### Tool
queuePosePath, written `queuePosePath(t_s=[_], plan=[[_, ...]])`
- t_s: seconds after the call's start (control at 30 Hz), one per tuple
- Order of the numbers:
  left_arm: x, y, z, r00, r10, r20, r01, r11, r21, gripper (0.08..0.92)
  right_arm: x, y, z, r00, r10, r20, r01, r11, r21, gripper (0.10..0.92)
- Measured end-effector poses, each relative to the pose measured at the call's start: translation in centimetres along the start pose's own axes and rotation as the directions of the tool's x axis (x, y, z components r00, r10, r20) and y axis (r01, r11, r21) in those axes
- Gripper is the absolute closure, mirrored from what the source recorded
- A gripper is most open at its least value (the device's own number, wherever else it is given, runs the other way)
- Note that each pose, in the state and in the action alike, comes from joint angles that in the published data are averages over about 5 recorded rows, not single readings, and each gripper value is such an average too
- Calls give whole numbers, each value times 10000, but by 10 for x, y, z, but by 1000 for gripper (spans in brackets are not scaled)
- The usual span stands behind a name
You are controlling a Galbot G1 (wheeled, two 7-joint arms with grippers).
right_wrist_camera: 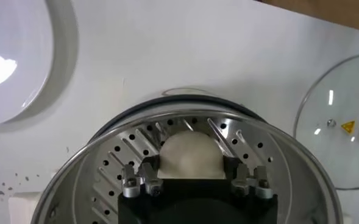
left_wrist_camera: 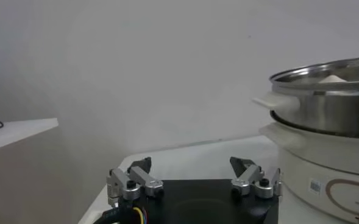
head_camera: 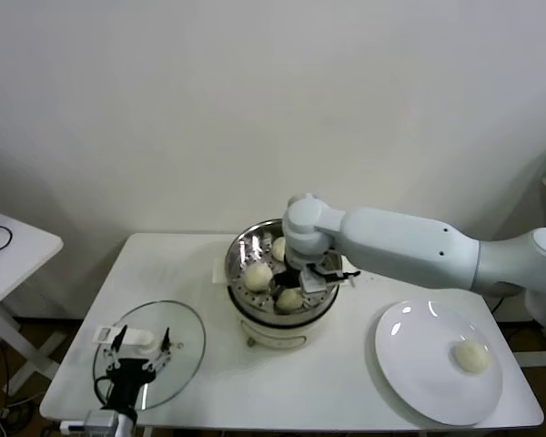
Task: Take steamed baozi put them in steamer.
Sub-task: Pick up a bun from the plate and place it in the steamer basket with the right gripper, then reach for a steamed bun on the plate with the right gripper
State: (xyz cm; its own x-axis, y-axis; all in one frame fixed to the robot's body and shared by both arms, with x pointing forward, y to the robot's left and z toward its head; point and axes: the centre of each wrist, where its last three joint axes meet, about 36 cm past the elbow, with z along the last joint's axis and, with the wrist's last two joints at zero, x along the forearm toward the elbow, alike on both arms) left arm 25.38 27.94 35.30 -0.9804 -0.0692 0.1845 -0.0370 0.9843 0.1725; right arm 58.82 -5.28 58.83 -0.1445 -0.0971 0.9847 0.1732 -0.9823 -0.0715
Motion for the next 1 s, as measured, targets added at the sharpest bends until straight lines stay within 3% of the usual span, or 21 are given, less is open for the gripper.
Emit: queuePosePath(t_s=[0.33,1.0], plan=[[-1,-1,0,10000,2,6,-2,10000,19,177,3,3,1,10000,-28,3,28,9999,163,206],[-1,0,-1,10000,19,37,-19,10000,-4,177,44,18,16,9990,425,-126,-429,9985,-342,200]])
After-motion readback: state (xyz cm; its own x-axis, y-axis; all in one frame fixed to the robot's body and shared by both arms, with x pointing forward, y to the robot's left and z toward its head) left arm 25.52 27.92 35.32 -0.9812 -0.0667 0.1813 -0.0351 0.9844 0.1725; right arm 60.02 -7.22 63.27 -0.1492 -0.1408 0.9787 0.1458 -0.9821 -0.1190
